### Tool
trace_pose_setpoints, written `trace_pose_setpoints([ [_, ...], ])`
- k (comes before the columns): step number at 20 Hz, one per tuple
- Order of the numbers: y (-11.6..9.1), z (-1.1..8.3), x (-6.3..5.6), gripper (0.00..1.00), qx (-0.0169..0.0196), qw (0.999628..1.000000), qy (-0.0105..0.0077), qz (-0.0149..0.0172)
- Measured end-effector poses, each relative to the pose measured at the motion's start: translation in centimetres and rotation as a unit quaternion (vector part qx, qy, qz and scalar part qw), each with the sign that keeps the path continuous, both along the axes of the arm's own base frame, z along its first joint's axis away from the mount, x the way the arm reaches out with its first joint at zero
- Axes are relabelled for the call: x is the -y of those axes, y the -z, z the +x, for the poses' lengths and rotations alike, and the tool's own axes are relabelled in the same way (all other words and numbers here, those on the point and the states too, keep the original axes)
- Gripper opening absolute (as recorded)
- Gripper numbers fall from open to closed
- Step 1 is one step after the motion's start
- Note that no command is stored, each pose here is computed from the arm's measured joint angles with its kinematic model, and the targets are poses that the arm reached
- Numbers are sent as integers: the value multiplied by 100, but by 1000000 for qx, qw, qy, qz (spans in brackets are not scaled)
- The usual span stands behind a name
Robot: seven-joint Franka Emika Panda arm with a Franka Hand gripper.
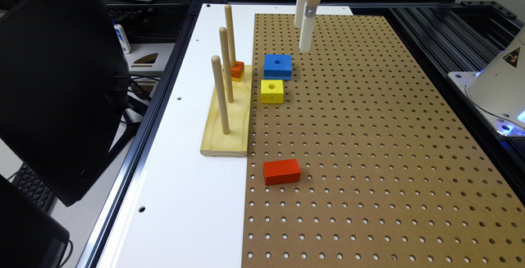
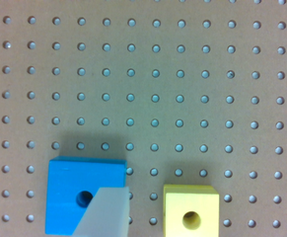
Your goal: Pick up yellow block.
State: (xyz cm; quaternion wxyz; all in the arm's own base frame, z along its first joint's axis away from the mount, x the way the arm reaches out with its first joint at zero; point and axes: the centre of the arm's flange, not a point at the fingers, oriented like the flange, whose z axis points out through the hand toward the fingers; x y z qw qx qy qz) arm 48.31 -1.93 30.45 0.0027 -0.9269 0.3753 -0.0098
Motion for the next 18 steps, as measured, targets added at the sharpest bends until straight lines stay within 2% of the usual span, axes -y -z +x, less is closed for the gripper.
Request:
trace_pose_setpoints([
  [3,-1,7,-4,100,945,1000000,-322,-2],
  [6,-32,35,-40,100,4827,999988,-1048,70],
  [7,-49,52,-72,100,6984,999975,-920,126],
  [9,-62,75,-97,100,8942,999959,-1364,249],
  [11,-68,142,-112,100,11293,999934,-2177,747],
  [16,-21,249,-111,100,9851,999947,-2186,1943],
  [18,34,259,-111,100,5617,999979,-2166,2455],
])
